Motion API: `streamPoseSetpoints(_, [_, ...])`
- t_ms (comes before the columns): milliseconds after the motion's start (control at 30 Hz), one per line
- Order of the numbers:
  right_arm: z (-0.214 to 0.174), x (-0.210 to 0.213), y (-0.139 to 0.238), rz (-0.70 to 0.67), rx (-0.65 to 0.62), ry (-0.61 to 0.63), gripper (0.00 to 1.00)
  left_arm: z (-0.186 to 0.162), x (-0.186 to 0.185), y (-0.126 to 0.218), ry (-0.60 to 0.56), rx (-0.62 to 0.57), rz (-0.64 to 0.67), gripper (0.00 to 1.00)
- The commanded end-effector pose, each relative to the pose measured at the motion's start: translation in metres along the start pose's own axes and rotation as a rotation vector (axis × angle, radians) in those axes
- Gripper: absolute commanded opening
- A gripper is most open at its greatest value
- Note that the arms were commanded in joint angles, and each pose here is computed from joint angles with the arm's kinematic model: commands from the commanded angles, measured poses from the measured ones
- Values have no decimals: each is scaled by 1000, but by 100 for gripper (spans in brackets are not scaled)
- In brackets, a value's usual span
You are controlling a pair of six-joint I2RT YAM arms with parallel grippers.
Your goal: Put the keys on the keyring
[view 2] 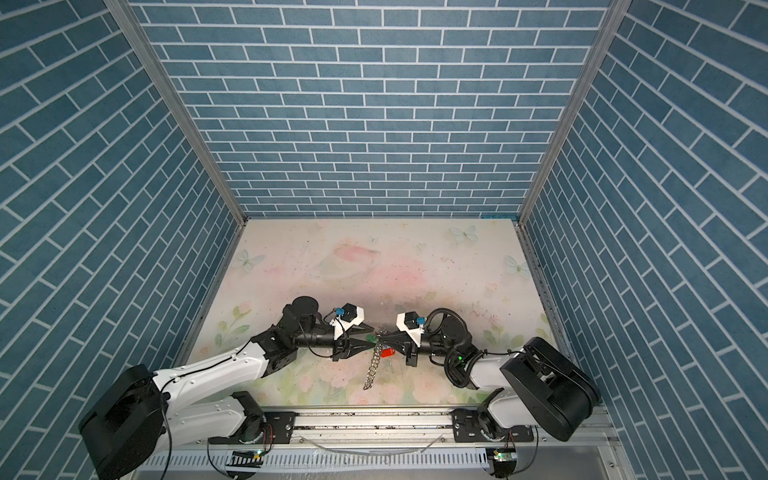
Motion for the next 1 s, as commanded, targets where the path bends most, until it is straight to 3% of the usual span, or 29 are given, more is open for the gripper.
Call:
streamPoseSetpoints(0, [16, 0, -2, 5, -50, 67, 0, -1, 1, 3, -20, 29, 45, 41])
streamPoseSetpoints(100, [17, 2, -1, 9, -52, 73, 0, -2, 3, 6, -32, 29, 98, 35])
streamPoseSetpoints(267, [17, 3, -2, 32, -60, 78, 0, 0, 4, 2, -28, 23, 72, 29])
streamPoseSetpoints(700, [18, 3, -4, 59, -76, 77, 0, 3, 1, -5, -11, -18, -33, 25])
streamPoseSetpoints(967, [18, 4, -5, 77, -82, 73, 0, 3, 4, -9, 0, -16, -48, 12])
Point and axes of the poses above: each gripper's point midway between its finger pads, its own y axis back along the fingers, its own x axis along the line the jaws close on, z = x × y, the point moved 9 cm from there along y, back along the fingers, and after that the axes turned 3 degrees about -y, right-handed, at the moved point
